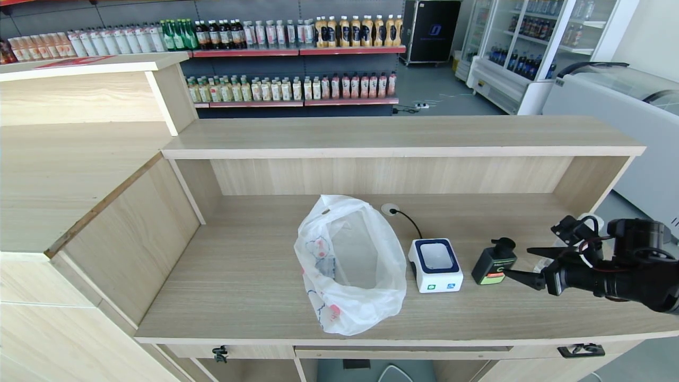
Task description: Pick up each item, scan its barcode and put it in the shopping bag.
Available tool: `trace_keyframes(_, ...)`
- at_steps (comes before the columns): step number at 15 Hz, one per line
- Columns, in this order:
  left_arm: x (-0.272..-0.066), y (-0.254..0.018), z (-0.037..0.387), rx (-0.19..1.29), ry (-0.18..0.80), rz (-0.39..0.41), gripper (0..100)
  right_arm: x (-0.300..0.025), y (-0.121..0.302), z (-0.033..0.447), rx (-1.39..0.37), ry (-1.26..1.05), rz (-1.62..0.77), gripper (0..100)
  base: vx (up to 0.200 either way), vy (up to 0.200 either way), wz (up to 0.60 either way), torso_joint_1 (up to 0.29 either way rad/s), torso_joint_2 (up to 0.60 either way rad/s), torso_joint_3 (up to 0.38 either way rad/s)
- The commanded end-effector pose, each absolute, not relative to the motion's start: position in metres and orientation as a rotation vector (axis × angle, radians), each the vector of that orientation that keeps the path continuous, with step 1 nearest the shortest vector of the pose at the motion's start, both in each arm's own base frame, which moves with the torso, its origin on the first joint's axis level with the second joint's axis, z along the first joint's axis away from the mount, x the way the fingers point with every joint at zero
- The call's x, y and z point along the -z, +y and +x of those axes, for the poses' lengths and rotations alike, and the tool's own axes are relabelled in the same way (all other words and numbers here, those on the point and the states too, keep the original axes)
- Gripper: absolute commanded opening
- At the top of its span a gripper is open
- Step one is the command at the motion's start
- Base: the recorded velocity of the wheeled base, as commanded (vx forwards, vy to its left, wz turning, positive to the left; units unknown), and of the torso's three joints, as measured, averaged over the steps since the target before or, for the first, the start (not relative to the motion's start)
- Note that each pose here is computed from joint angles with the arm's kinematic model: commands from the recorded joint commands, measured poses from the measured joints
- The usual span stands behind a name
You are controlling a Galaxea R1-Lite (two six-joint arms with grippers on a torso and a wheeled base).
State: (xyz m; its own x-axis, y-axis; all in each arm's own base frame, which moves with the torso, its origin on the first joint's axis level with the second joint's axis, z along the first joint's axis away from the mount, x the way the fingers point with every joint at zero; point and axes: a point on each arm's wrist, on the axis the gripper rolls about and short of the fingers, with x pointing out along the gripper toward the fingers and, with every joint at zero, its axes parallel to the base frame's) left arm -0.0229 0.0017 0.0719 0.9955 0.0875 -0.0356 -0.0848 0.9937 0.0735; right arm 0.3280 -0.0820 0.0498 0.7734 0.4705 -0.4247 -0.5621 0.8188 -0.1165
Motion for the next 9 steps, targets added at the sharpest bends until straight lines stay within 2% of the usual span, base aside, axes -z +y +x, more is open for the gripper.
trace_keyframes(1, -0.072, 0.002, -0.023, -0.086, 0.038, 0.072, 100, -0.04, -0.082, 0.336, -0.581, 0.4, -0.24, 100, 0.0, 0.0, 0.0, 0.0, 0.0, 0.0)
trace_keyframes(9, -0.072, 0.002, -0.023, -0.086, 0.038, 0.072, 100, -0.025, -0.07, 0.362, -0.701, 0.353, -0.24, 100, 0.0, 0.0, 0.0, 0.0, 0.0, 0.0)
